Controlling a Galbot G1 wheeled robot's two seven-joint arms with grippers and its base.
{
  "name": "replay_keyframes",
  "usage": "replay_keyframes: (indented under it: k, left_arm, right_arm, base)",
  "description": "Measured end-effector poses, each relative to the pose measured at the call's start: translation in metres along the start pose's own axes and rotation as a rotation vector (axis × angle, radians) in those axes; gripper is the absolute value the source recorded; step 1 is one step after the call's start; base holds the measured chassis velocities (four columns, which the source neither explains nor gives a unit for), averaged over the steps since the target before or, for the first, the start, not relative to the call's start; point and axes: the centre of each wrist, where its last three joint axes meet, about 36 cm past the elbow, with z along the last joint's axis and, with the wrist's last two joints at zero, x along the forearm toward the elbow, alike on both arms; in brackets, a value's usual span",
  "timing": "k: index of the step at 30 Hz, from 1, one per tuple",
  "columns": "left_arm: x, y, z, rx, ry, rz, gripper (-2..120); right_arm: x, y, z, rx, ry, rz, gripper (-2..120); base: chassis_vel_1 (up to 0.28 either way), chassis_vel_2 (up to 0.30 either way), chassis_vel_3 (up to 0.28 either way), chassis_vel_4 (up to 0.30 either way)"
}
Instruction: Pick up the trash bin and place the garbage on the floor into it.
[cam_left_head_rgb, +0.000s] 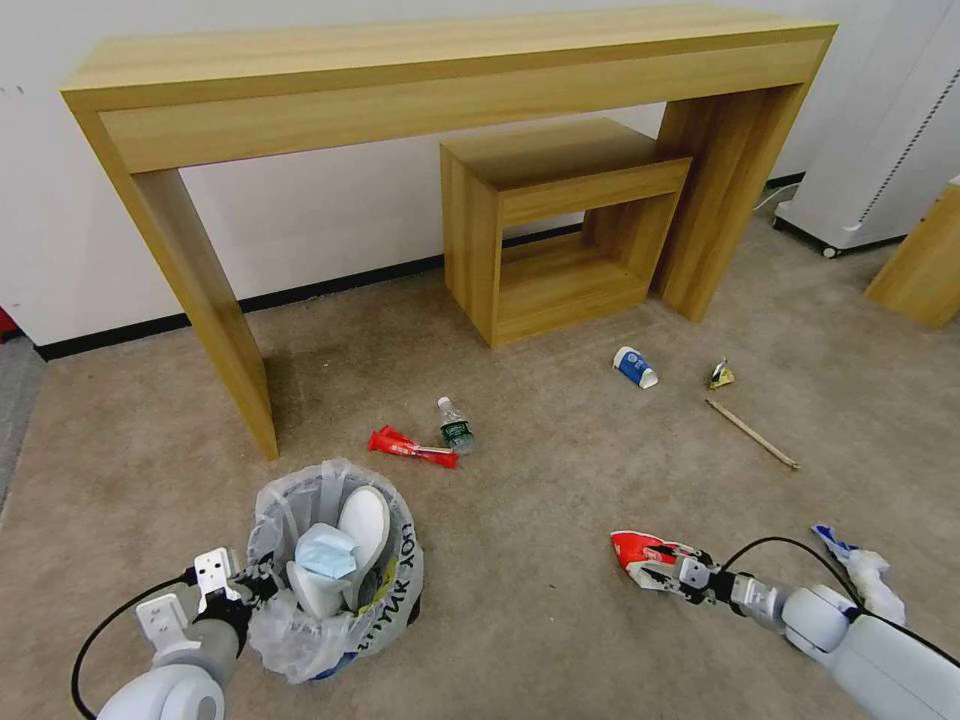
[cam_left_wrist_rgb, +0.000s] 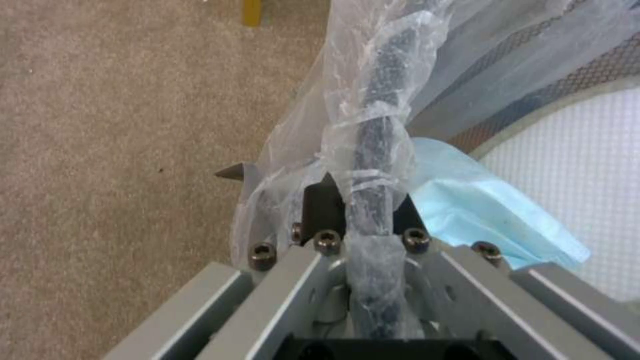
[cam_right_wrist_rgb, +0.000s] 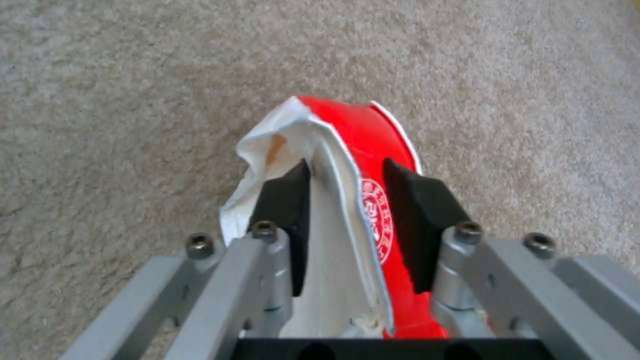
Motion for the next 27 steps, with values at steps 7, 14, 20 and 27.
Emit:
replay_keyframes:
  k: [7,14,20,27]
  left_arm:
    - [-0.001,0.0,0.0,0.001,0.001,0.001,0]
    - [-0.002,-0.001,0.001,0.0,0.003,0.004,0]
    - [-0.002,-0.002,0.001,-0.001,0.004,0.003,0]
    - [0.001,-0.002,0.0,-0.005,0.002,0.005,0]
  right_arm:
    - [0.001,0.003,0.001,-0.008,0.0,0.009,18]
    - [0.003,0.009,0.003,-0.023,-0.006,0.029,8]
    - [0.004,0.009,-0.004,-0.057,-0.041,0.069,0]
    - [-0.007,-0.009,-0.073,-0.264,-0.33,0.208,0]
  base:
    - [0.0,0.0,0.0,0.0]
    - [0.0,0.0,0.0,0.0]
    - [0.0,0.0,0.0,0.0]
    - [0.0,0.0,0.0,0.0]
